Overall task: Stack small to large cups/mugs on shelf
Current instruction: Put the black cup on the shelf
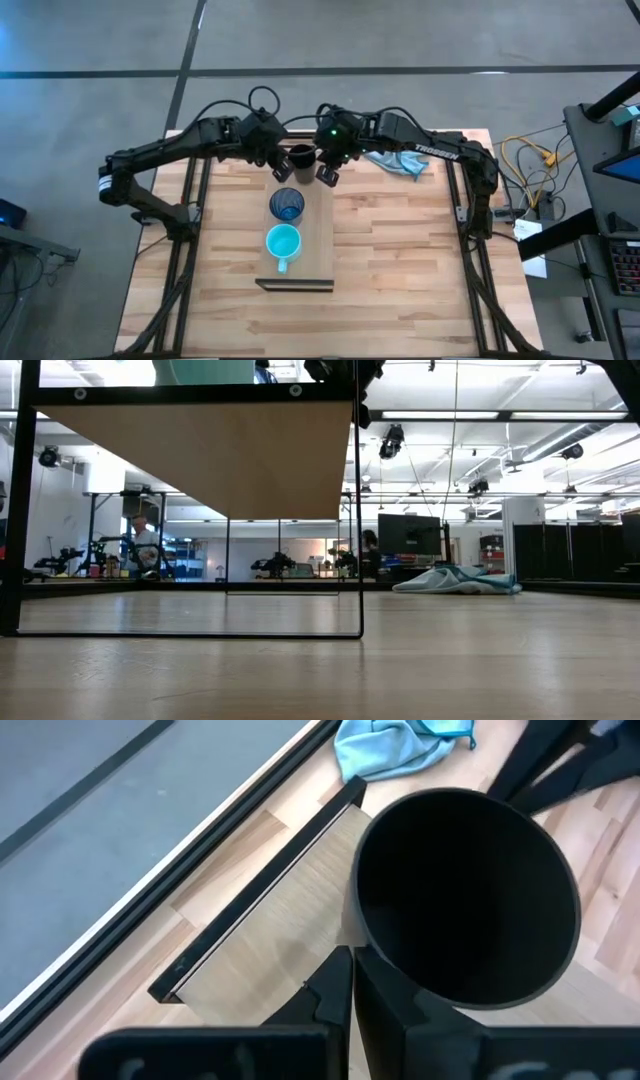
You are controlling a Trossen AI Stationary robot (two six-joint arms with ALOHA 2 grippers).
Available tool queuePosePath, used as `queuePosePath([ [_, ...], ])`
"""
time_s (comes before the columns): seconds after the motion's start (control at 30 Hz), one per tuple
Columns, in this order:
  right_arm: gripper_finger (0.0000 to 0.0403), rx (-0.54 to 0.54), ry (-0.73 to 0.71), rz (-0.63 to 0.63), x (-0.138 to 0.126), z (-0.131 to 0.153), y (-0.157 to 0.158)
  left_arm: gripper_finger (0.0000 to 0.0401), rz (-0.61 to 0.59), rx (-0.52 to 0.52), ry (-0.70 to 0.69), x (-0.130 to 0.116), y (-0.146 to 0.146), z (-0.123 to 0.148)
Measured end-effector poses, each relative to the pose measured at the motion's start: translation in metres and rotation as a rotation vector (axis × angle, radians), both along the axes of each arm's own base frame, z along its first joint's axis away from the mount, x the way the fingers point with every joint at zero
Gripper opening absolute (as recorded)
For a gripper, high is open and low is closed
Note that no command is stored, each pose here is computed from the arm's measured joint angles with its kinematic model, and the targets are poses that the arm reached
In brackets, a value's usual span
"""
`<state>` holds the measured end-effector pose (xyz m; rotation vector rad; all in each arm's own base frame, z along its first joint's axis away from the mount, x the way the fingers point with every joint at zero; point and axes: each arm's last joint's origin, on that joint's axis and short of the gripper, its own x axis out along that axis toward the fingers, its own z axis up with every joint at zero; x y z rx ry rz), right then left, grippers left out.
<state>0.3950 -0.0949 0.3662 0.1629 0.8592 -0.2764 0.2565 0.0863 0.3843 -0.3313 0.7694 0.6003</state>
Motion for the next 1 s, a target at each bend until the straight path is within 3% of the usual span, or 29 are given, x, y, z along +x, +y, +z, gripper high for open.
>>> queuePosePath([
  [0.4,0.0008,0.002,-0.002,0.003,0.0,0.0,0.001,0.0,0.016,0.019,-0.021,-0.011,-0.003,0.009],
  [0.67,0.0008,0.018,0.048,-0.004,-0.005,-0.001,0.004,0.0,0.048,0.003,0.057,-0.026,-0.007,0.008],
  [1.0,0.0008,-0.006,0.02,0.0,-0.002,0.0,0.003,0.0,0.085,-0.003,-0.036,-0.047,-0.013,0.024],
])
